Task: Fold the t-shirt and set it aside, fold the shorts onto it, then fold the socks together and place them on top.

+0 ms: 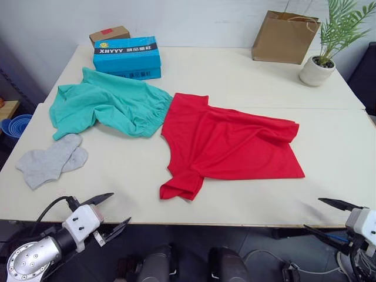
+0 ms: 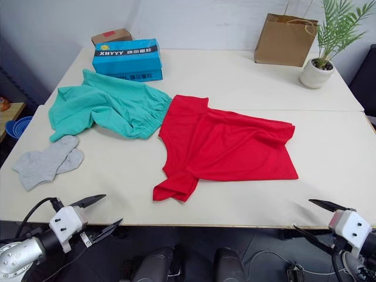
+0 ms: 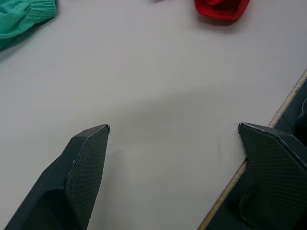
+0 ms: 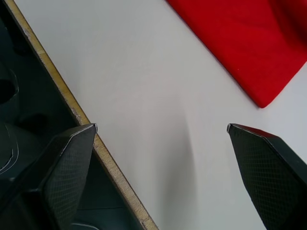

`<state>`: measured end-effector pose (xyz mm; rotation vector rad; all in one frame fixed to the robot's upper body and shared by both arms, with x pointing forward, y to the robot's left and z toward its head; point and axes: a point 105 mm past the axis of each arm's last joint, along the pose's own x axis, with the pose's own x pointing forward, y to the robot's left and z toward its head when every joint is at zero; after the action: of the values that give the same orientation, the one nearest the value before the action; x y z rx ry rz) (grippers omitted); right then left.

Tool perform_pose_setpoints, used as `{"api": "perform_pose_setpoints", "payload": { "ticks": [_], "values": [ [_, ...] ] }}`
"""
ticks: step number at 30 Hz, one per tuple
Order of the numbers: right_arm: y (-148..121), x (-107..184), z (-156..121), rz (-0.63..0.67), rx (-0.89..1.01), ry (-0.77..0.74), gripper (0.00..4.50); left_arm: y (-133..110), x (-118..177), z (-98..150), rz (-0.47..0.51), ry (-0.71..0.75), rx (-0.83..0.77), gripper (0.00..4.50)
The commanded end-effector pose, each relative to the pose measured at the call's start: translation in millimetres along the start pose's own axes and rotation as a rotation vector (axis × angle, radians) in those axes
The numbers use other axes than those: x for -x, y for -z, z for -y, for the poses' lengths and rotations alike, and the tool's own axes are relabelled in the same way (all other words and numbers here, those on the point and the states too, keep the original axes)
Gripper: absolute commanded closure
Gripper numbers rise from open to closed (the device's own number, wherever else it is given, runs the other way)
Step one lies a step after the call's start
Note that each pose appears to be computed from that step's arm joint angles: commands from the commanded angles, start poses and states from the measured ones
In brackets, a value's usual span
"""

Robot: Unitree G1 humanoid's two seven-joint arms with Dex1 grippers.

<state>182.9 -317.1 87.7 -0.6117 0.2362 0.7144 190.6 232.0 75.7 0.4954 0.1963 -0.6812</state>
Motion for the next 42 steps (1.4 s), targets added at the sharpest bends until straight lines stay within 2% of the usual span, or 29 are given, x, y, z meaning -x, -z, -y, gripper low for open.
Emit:
{"api": "perform_pose_setpoints", "payload": {
  "ticks": [1,4,9,13,17,21,29,36,39,42],
  "values": [
    [-12.0,-1.0,4.0,0.038,0.031,-0.004,0.06,-0.1,4.1,8.5,-0.061,0.072,0.036,0.0],
    [-17.6,-4.3,19.9,0.07,0.02,0.044,0.06,-21.1,-0.8,6.9,0.036,0.09,0.099,0.0],
    [-38.5,-9.5,30.5,0.13,0.029,0.022,0.06,-59.9,-14.7,7.3,0.141,0.199,0.239,0.0],
    [-51.1,-15.5,39.3,0.157,0.033,-0.006,0.06,-79.6,-38.4,10.9,0.163,0.321,0.252,0.0],
    [-54.3,-24.3,43.0,0.156,0.046,-0.045,0.06,-89.5,-73.3,3.3,0.175,0.367,0.155,0.0],
    [-58.0,-35.5,39.9,0.17,0.046,-0.061,0.06,-98.9,-102.2,6.9,0.18,0.473,0.002,0.0],
    [-64.2,-40.0,43.9,0.182,0.009,0.026,0.06,-100.0,-123.3,12.8,0.192,0.533,-0.101,0.0],
    [-60.6,-36.5,40.7,0.172,-0.013,0.046,0.06,-97.6,-142.9,10.2,0.219,0.484,-0.15,0.0],
    [-53.8,-32.9,40.7,0.171,-0.028,0.061,0.0,-97.0,-144.5,12.5,0.228,0.48,-0.161,0.59],
    [-46.0,-32.0,38.5,0.167,-0.04,0.057,0.0,-98.5,-143.6,12.7,0.247,0.473,-0.149,1.57]
  ]
}}
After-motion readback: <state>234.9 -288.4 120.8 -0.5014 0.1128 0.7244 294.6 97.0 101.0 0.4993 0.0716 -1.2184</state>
